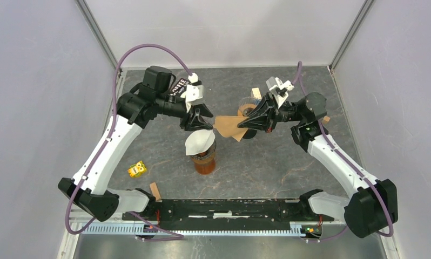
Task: Place the coffee filter in the dripper
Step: Pick up the coffee filter from the coffee filter holder.
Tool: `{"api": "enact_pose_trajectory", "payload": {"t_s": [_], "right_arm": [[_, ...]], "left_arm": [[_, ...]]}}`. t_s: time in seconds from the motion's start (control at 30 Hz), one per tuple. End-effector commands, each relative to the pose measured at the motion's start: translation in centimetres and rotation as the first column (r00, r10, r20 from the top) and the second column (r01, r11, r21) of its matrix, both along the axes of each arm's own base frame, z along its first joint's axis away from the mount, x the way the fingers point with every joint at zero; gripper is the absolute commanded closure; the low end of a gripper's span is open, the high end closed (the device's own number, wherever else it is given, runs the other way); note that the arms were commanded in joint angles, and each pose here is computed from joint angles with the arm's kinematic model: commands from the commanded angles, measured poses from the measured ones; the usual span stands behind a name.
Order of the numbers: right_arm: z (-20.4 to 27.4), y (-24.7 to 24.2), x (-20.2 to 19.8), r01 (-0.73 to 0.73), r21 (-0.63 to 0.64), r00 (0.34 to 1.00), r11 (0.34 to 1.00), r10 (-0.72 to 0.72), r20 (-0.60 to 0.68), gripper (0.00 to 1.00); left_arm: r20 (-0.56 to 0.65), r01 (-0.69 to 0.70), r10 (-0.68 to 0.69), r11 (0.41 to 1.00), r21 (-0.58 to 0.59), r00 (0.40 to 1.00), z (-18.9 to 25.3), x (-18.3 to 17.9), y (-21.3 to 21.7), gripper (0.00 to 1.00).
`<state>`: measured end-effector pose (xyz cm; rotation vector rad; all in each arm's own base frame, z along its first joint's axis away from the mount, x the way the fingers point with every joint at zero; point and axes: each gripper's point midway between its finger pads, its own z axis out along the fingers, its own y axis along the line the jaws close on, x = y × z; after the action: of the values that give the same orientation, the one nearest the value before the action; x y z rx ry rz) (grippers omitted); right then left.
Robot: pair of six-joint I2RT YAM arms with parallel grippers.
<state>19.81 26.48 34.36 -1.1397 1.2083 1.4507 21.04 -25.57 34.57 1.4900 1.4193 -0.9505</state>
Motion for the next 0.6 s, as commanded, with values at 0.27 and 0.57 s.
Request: {"api": "enact_pose_trajectory", "payload": {"t_s": [0.27,0.57], "right_arm": [[1.9,-0.5,-0.1,-0.008,0.042,0.999,0.999,0.007,0.031,1.0],[1.3,-0.4,0.4,0.005,0.029,1.0,1.0,-0.006,0.019,1.0]], "left_arm": [[0.051,0.087,-0.084,0.995,-0.05,0.995,0.9,-1.7,-1.1,0.56],[0.04,0.093,-0.091,0.994,-0.064,0.995,1.5,-2.0,-1.2,0.54]]}}
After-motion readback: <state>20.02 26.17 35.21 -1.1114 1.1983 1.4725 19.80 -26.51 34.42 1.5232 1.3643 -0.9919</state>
